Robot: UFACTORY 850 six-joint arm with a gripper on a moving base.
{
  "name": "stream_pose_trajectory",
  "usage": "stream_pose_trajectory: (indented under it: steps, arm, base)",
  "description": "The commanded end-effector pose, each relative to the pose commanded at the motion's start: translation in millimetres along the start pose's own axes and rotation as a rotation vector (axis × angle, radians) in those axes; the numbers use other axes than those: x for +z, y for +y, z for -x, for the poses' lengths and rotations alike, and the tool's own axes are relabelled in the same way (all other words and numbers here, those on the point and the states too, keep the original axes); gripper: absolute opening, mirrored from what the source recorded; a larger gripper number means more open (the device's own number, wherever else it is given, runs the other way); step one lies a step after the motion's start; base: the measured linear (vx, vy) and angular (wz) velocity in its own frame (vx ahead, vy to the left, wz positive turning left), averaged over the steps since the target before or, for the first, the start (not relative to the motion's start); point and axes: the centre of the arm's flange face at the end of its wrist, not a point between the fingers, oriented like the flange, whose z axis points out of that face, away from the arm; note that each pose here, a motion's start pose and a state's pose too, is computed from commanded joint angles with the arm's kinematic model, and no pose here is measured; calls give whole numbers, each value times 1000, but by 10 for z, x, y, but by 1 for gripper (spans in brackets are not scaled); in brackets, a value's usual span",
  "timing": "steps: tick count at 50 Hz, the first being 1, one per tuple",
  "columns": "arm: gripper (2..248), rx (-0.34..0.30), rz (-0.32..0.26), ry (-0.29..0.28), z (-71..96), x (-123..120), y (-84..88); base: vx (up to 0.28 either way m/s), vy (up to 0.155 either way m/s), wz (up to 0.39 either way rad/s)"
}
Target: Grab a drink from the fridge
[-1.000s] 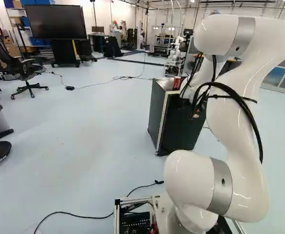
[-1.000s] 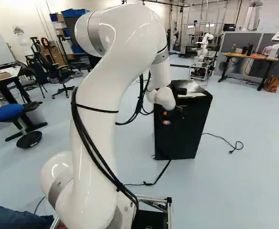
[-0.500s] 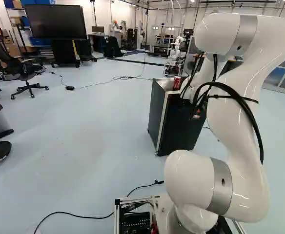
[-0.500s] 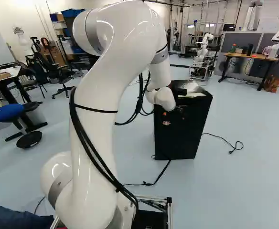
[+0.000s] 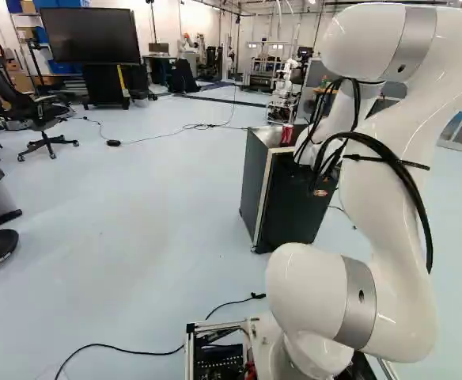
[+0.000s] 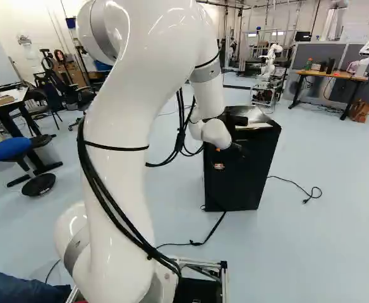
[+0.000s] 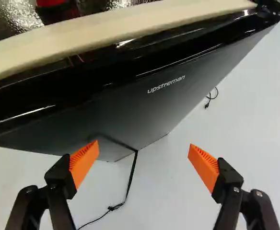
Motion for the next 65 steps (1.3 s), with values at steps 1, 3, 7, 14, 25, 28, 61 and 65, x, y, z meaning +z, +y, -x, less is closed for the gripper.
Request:
stream_pose_trajectory:
  steps: [1, 3, 7, 14, 25, 28, 61, 65]
  arm:
    - [247, 0, 0, 6, 6, -16, -1]
    - [247, 1, 0, 18, 20, -49, -2]
    - [247, 2, 0, 41, 46, -114, -4]
    - [247, 4, 1, 83, 93, -231, -10]
    - [247, 2, -3, 152, 164, -426, -54]
    - [247, 0, -5, 175, 171, -494, -75]
    - [247, -30, -42, 411, 106, -1186, -337]
    - [247, -33, -47, 428, 65, -1194, -364]
  base:
    - [0, 0, 0]
    - [0, 0, 0]
    - [0, 0, 0]
    - [0, 0, 0]
    - [0, 0, 0]
    - [0, 0, 0]
    - [0, 0, 0]
    - [0, 0, 0]
